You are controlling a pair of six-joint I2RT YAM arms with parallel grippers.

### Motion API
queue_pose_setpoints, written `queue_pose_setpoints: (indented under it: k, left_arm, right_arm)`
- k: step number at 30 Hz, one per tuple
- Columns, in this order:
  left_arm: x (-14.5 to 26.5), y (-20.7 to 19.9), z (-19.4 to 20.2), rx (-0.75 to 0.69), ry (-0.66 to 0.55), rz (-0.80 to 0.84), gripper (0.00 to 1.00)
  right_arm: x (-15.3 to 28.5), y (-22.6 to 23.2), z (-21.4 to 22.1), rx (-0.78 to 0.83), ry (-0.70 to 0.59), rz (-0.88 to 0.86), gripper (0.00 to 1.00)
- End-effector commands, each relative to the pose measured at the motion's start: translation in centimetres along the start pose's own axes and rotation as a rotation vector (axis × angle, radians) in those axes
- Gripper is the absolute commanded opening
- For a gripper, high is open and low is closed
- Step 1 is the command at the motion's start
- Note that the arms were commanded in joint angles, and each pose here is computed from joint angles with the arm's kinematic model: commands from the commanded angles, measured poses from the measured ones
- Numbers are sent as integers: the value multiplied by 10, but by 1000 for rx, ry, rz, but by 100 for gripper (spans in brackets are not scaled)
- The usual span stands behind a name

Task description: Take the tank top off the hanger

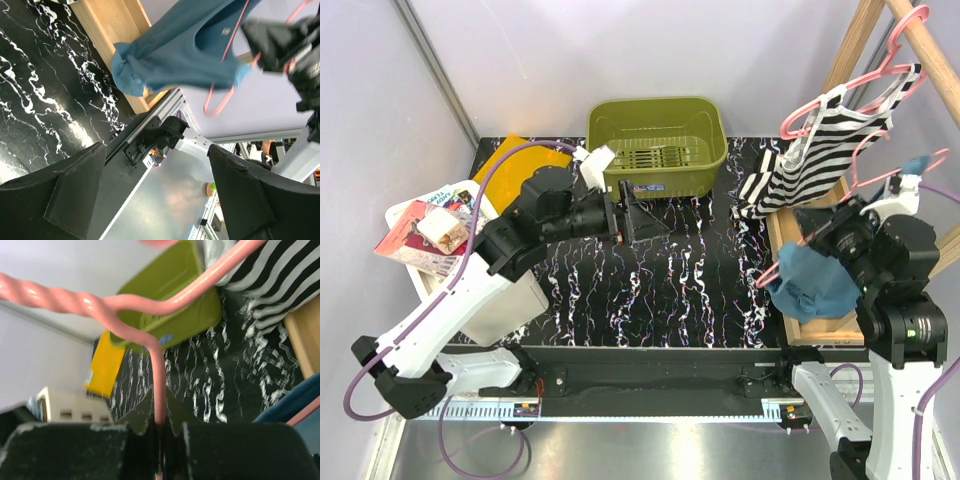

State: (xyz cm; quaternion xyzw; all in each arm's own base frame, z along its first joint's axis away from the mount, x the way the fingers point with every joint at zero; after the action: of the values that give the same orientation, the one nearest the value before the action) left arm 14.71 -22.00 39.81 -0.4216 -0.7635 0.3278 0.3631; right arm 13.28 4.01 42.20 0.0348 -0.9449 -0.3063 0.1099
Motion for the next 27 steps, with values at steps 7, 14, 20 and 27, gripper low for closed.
queue_pose_setpoints:
  k: [7, 14, 20, 27]
  left_arm:
    - [3, -15, 2, -122, -77, 108, 86]
    - [12, -15, 14, -143, -102, 104, 85]
    - [12, -10, 26, -130, -85, 87, 84]
    - [-8, -12, 7, -168, -134, 25, 85]
  right_arm:
    - [34, 24, 49, 96, 500, -611, 2]
    - [18, 27, 54, 12, 671, -743, 0]
    - [-8, 31, 55, -81, 757, -835, 0]
    - [-40, 40, 52, -91, 814, -866, 0]
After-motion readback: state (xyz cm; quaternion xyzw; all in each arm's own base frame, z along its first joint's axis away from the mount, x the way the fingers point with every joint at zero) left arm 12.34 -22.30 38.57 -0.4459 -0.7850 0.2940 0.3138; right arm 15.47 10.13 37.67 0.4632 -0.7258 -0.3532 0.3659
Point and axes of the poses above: each gripper's point midway between its finger pads, its own x axis back along the fingers, its own y axis along the line the jaws close on, z = x × y, the point moved 9 cm from there along x, back along the fingers, and after that the axes turned 4 degrees about x, right-handed, at the moved point
